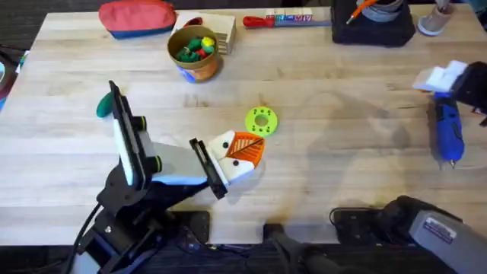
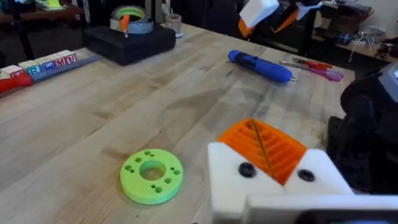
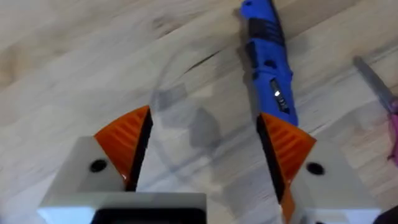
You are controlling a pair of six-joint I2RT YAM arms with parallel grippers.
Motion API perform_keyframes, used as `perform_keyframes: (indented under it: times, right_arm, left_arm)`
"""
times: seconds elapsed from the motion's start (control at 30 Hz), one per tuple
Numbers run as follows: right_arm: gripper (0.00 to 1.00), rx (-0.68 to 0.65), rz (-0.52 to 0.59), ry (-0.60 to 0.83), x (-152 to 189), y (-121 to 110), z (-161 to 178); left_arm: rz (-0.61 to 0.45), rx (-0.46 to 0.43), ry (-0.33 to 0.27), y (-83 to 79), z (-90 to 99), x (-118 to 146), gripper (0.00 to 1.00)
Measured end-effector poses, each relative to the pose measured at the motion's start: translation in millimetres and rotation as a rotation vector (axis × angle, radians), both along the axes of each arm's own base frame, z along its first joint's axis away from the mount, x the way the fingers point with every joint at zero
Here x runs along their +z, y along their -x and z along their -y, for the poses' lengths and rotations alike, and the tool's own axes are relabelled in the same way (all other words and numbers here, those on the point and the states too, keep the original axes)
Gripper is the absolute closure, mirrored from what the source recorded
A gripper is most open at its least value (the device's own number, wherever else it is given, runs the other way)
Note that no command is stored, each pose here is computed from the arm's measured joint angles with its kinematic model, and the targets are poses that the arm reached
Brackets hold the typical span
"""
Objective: Pick up the gripper from the table and insert it into the empty holder that is missing its gripper. Then pick up a screw, insert it into the mounting hole, and use the screwdriver to tighten it. Finally, clean up the table by picking up the vegetable and placing it into the bucket.
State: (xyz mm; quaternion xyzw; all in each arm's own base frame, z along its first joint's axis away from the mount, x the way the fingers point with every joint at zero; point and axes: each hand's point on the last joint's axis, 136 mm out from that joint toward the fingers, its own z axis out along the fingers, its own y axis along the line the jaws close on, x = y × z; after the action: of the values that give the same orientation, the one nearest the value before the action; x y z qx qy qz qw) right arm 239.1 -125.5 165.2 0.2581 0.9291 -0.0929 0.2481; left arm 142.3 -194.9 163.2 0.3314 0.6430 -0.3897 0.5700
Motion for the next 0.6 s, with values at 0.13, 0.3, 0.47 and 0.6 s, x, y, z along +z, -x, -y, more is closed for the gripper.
perform_keyframes:
  times: [0.13,0.3,0.47,0.6]
  right_arm:
    - [0.010,-0.117,-0.047,-0.014,-25.6,-2.8,44.5]
    - [0.010,-0.004,-0.188,-0.047,-61.7,5.6,60.5]
    - [0.011,0.201,-0.240,0.017,-82.0,-7.2,76.6]
    - [0.011,0.236,-0.206,0.083,-80.1,-20.1,92.4]
  left_arm:
    - [0.000,0.000,0.000,0.0,0.0,0.0,0.992]
    - [0.000,0.000,0.000,0.0,0.0,0.0,0.992]
    - [0.000,0.000,0.000,0.0,0.0,-0.1,0.992]
    - [0.000,0.000,0.000,0.0,0.0,-0.1,0.992]
